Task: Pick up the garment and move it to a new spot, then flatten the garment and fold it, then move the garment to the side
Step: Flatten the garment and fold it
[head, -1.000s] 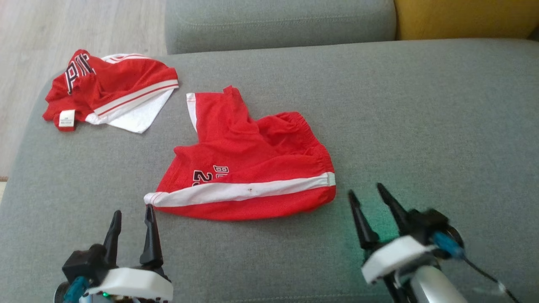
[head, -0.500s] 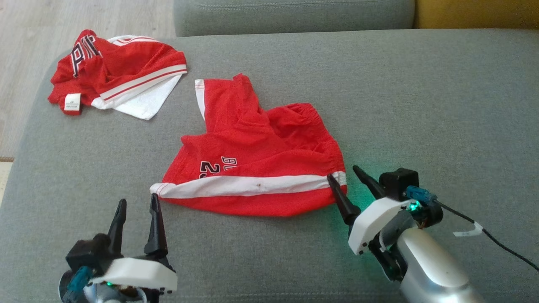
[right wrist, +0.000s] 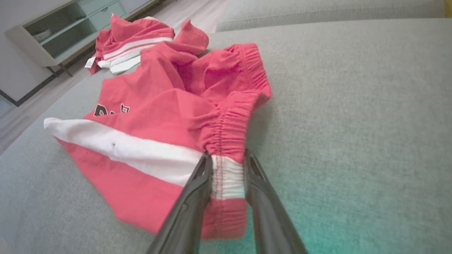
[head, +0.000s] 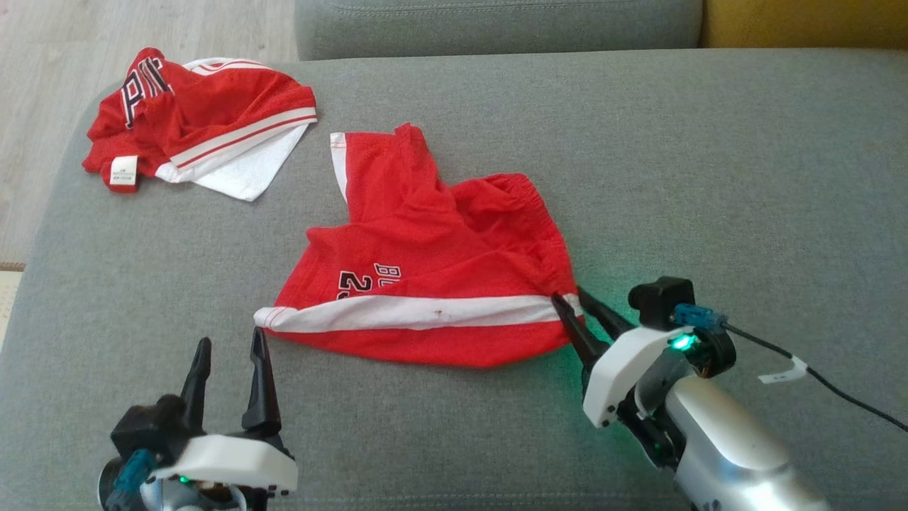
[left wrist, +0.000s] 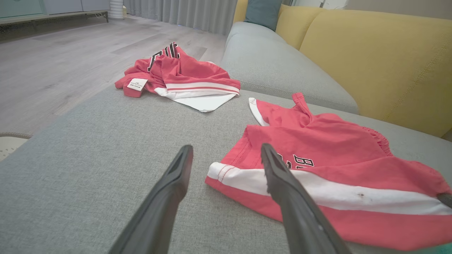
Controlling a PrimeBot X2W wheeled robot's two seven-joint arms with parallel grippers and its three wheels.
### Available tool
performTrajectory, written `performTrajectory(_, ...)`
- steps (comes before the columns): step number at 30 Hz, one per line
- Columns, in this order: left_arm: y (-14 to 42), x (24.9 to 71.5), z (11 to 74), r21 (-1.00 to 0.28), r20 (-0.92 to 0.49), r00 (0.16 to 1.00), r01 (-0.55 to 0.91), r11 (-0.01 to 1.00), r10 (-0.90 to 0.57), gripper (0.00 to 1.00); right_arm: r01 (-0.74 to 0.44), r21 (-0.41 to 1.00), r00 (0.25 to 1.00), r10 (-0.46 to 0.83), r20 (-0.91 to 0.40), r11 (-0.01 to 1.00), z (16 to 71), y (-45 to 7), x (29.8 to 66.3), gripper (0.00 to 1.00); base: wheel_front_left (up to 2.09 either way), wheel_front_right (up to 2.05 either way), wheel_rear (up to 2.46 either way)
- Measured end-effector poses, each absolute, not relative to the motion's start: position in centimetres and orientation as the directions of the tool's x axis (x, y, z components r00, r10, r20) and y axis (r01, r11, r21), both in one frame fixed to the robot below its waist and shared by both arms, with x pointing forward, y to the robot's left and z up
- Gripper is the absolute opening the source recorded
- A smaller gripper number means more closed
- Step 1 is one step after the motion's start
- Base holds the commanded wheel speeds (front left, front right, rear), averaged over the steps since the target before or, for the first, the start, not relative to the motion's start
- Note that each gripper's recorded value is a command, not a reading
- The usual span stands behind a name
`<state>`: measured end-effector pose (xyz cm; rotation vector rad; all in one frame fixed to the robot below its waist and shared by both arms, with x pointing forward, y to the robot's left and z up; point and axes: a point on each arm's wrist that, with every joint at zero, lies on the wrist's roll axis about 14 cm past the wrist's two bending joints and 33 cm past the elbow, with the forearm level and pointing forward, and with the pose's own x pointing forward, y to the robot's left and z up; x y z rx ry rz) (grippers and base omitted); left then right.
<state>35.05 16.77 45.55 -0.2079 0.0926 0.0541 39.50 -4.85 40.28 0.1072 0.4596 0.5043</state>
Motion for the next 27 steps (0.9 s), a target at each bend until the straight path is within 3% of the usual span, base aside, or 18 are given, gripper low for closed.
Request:
performTrajectory(5,16.9,34.9,45.3,-0.202,-0.105,0.993,-0.068,0.977,0.047,1.0,-0.449,0.222,0.756,0.501,-0.422,0.865,39.7,-4.7,38.9,0.31,0.0,0.0,0.0)
performTrajectory(7,17.0,34.9,45.3,-0.201,-0.106,0.993,-0.07,0.977,0.049,1.0,-0.454,0.224,0.75,0.505,-0.427,0.863,39.5,-4.6,38.8,0.15,0.0,0.0,0.0)
performTrajectory(8,17.0,34.9,45.3,-0.201,-0.106,0.993,-0.071,0.977,0.05,1.0,-0.458,0.222,0.747,0.508,-0.428,0.861,39.5,-4.5,38.7,0.01,0.0,0.0,0.0)
performTrajectory(27,13.7,33.7,40.7,-0.244,-0.248,0.965,0.027,0.969,-0.089,1.0,-0.412,0.141,0.822,0.434,-0.37,0.9,40.4,-8.7,39.2,0.0,0.0,0.0,0.0)
